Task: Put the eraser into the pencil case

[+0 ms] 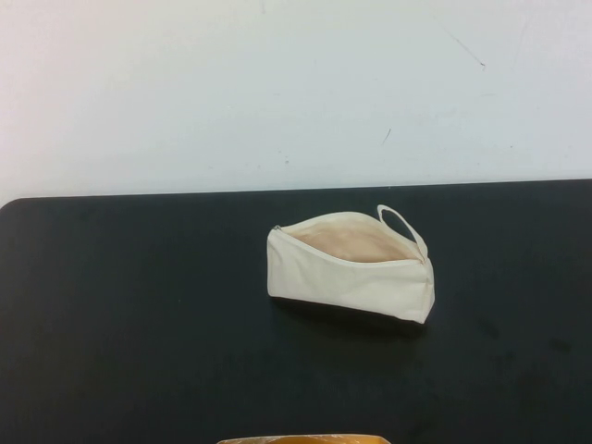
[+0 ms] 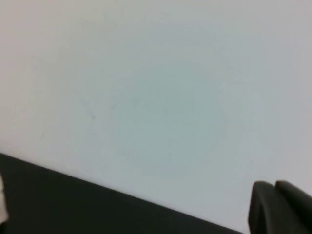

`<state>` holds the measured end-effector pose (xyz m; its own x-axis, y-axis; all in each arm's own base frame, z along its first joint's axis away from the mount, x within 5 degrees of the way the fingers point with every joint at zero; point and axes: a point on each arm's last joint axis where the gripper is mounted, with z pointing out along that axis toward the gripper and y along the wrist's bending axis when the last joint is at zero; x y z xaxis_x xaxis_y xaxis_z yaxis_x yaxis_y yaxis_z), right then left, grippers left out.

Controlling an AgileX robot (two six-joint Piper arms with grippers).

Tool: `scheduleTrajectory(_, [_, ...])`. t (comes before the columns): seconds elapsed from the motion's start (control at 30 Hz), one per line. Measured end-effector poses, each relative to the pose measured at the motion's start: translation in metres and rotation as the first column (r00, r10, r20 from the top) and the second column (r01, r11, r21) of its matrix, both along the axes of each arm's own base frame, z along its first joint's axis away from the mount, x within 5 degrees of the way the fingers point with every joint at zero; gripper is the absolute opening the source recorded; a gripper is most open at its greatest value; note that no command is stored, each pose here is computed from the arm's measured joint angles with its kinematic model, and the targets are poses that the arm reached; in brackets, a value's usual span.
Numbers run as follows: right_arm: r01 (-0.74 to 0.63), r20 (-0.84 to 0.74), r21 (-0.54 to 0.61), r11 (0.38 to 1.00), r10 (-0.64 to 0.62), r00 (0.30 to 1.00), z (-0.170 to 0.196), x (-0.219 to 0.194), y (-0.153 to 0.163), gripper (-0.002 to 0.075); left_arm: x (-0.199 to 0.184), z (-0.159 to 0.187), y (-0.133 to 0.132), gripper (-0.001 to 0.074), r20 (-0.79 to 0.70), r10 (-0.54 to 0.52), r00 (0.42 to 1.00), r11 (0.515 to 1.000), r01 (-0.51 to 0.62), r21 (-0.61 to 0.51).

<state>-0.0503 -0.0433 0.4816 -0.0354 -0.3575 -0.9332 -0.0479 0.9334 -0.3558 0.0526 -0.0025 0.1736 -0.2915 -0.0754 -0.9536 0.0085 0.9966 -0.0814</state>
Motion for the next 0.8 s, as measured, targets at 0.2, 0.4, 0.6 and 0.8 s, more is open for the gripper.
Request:
scheduleTrajectory(0.2, [-0.082,-0.024,0.062,0.995,0.084,0.996,-0.078,0.046,0.034,-0.0001,0.000,0.000,0.000,-0.0001,0.000,0.000,1.000,1.000,0.000,0.000])
scheduleTrajectory(0.4, [-0.061,-0.060,0.209,0.976,0.075,0.995,-0.167,0.077,0.048,-0.0001,0.000,0.000,0.000,-0.0001,0.000,0.000,1.000,1.000,0.000,0.000])
scheduleTrajectory(0.6, [-0.007,-0.140,0.235,0.972,0.041,0.989,-0.256,0.094,0.049,-0.0001,0.000,0.000,0.000,-0.0001,0.000,0.000,1.000,1.000,0.000,0.000])
scheduleTrajectory(0.8, [0.073,-0.248,0.277,0.958,-0.002,0.969,-0.301,0.102,0.047,-0.0001,0.000,0.000,0.000,-0.0001,0.000,0.000,1.000,1.000,0.000,0.000])
